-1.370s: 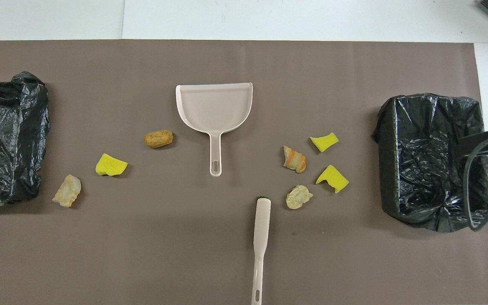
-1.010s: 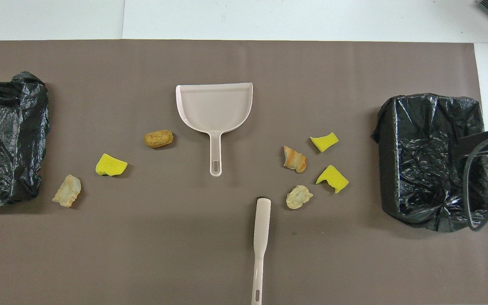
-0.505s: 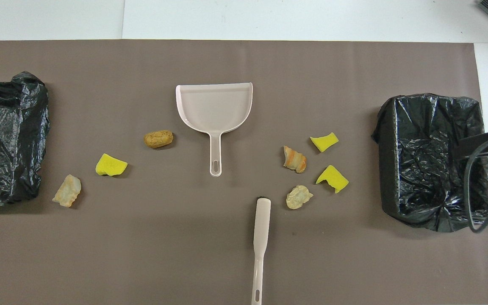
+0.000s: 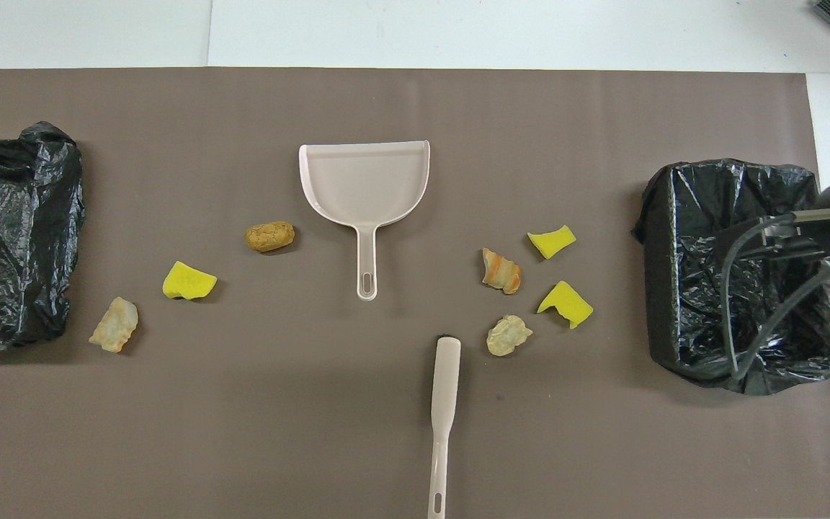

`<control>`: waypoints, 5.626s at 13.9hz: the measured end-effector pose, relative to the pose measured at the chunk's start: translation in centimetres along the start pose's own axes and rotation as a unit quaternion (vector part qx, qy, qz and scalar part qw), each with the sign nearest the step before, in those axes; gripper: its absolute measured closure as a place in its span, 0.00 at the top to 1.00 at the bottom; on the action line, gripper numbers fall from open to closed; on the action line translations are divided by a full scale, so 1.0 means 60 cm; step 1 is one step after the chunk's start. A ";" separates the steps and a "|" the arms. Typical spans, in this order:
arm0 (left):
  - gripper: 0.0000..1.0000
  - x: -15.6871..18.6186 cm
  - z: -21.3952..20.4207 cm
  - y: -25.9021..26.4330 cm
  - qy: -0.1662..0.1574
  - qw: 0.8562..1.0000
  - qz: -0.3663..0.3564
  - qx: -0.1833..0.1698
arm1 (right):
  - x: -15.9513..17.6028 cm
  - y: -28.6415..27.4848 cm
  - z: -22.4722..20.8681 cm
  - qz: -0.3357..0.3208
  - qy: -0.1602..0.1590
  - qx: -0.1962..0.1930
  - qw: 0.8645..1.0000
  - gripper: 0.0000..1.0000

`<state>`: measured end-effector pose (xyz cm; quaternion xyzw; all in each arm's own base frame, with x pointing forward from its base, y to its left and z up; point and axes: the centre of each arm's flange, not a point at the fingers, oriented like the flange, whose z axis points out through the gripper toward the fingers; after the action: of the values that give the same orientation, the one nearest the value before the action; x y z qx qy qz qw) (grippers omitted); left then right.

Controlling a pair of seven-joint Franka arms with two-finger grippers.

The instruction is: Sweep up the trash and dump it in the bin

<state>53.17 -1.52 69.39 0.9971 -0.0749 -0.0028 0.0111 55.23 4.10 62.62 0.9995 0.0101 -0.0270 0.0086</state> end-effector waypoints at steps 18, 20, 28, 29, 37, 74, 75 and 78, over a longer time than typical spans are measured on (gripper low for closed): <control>1.00 -0.270 0.192 0.507 -0.026 0.998 0.053 0.001 | 0.174 -0.276 0.203 0.020 0.014 0.022 0.999 1.00; 1.00 -0.311 0.256 0.587 -0.007 0.999 0.035 -0.010 | 0.175 -0.275 0.206 0.021 0.013 0.021 0.999 1.00; 1.00 -0.375 0.529 0.804 -0.013 0.999 -0.049 -0.016 | 0.177 -0.270 0.210 0.023 0.012 0.020 0.999 1.00; 1.00 -0.373 0.549 0.809 -0.016 0.999 -0.050 -0.012 | 0.177 -0.270 0.210 0.023 0.012 0.020 0.999 1.00; 1.00 -0.394 0.576 0.825 -0.025 0.999 -0.037 0.000 | 0.177 -0.271 0.210 0.023 0.012 0.021 0.999 1.00; 0.27 -0.242 0.513 0.147 -0.122 0.926 -0.312 0.171 | 0.067 -0.680 0.426 0.059 -0.009 0.044 0.997 1.00; 0.27 -0.248 0.526 0.138 -0.128 0.928 -0.302 0.177 | 0.064 -0.688 0.434 0.055 -0.008 0.044 0.997 1.00; 0.27 -0.253 0.539 0.105 -0.137 0.932 -0.273 0.195 | 0.069 -0.683 0.439 0.031 -0.006 0.042 0.999 0.90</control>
<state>36.97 -6.17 37.29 0.9517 0.2004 -0.1274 -0.1947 57.11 44.67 35.41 0.9987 -0.0217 -0.0332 -0.0329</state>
